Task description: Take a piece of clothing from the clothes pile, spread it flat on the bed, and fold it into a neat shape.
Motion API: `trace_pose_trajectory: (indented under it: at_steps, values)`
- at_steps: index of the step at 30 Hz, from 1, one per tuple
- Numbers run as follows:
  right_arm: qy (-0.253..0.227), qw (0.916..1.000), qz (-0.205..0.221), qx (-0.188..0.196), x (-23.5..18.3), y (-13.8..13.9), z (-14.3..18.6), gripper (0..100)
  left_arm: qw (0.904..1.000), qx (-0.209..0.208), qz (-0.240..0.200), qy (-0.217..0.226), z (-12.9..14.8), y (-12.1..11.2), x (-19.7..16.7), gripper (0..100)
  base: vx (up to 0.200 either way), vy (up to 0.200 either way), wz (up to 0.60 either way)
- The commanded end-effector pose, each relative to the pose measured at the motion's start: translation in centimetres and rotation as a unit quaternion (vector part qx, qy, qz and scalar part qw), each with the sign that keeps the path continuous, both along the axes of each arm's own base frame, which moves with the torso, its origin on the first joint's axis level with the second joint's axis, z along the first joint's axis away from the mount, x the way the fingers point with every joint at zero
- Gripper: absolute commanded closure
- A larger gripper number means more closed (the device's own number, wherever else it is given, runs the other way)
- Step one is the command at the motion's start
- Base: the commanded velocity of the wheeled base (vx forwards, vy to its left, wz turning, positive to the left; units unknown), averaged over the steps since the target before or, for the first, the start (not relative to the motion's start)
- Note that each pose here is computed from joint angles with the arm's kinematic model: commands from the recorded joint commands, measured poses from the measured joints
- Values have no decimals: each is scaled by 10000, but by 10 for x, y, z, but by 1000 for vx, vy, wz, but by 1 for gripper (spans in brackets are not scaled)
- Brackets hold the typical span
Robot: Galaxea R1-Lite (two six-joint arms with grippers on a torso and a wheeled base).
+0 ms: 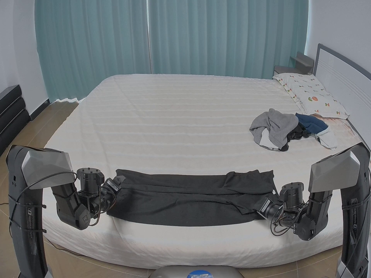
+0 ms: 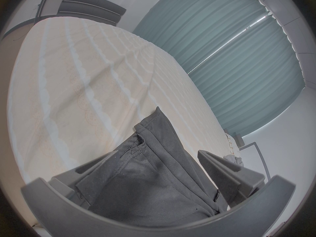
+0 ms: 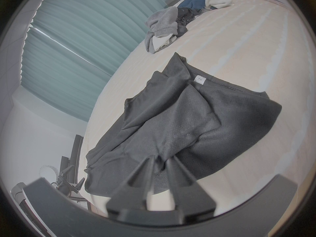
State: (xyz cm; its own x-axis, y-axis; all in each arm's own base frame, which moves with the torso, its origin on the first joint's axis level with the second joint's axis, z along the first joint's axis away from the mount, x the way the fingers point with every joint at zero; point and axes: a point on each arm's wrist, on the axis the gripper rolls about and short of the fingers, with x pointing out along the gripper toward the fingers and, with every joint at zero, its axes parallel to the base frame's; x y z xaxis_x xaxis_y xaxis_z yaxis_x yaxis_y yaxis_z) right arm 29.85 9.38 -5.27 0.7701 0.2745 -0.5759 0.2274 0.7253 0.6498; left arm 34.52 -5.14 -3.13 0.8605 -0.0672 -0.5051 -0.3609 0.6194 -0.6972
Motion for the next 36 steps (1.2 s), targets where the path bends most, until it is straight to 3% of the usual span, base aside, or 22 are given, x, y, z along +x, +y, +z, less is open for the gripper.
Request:
trace_pose_trajectory:
  at_steps: [1,6,15,20,23,31,36]
  values:
    - [35,10000,21,-9,-3,0,0,0,10000,-1,5,8,-1,0,0,0,0,0,0]
    - [-32,10000,39,-60,-3,-2,4,0,10000,-1,5,8,-1,0,0,0,0,0,0]
    - [-809,9959,60,410,8,-13,50,0,10000,-12,15,-45,1,0,3,0,0,0,0]
    - [-777,9953,171,549,16,2,38,0,10000,-9,15,-30,0,0,2,0,0,0,0]
    - [-587,9972,240,384,26,9,8,0,10000,-2,11,-23,0,0,1,0,0,0,0]
    - [-352,9983,453,89,22,4,-8,0,10000,-12,15,-45,0,0,3,0,0,0,0]
    - [-447,9975,540,-20,22,2,-8,0,10000,-23,19,-75,1,-1,4,0,0,0,0]
